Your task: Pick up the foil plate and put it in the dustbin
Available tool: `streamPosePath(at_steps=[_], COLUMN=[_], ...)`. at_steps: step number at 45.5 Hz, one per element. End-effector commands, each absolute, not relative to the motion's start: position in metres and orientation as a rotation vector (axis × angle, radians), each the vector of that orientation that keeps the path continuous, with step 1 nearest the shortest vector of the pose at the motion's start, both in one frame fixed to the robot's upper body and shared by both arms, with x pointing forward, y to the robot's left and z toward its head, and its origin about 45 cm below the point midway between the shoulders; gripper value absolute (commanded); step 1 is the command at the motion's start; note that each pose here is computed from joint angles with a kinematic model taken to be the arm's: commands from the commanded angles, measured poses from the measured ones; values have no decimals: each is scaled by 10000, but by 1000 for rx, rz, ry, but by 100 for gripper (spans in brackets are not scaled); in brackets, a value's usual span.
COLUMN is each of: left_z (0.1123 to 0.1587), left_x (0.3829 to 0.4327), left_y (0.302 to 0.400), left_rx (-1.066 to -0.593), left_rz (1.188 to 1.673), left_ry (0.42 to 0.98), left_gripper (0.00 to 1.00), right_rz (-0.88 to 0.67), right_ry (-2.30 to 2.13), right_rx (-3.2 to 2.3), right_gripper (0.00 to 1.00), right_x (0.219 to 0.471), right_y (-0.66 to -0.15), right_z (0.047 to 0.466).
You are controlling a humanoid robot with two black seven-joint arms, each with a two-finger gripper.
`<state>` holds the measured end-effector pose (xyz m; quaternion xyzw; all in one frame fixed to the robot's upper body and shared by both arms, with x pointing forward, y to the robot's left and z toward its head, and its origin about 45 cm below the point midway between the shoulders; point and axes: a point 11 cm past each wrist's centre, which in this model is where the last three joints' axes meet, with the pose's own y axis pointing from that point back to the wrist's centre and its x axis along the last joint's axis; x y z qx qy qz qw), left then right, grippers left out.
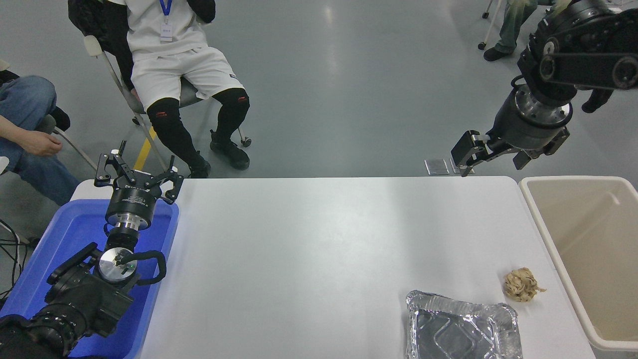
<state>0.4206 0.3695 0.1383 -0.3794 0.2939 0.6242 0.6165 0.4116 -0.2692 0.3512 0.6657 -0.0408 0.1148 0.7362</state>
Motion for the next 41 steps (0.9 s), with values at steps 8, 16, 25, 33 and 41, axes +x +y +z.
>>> streamPosePath(at_steps=[8, 16, 25, 33, 41], left_z=[1383, 1383, 1383, 1383, 1383], left_x=[4206, 4206, 4206, 4206, 4206], left_y=[3695, 3695, 3695, 3694, 3694], left_rx=[-874, -874, -874, -872, -872], left_rz=[1437, 1437, 1437, 1437, 1437], left_ry=[677, 677, 677, 676, 676], left_gripper=[99, 99, 99, 99, 99], right_rz=[250, 249, 253, 251, 245], right_ry=[-87, -92, -98, -104, -106], right_rx=[1465, 1461, 1458, 1449, 1438], right_gripper=[100, 100, 100, 100, 100], right_x=[4111, 4114, 4121, 4122, 4115], right_y=[-2691, -2715, -2715, -2748, -2790], right_z=[3500, 3511, 3543, 3561, 3561])
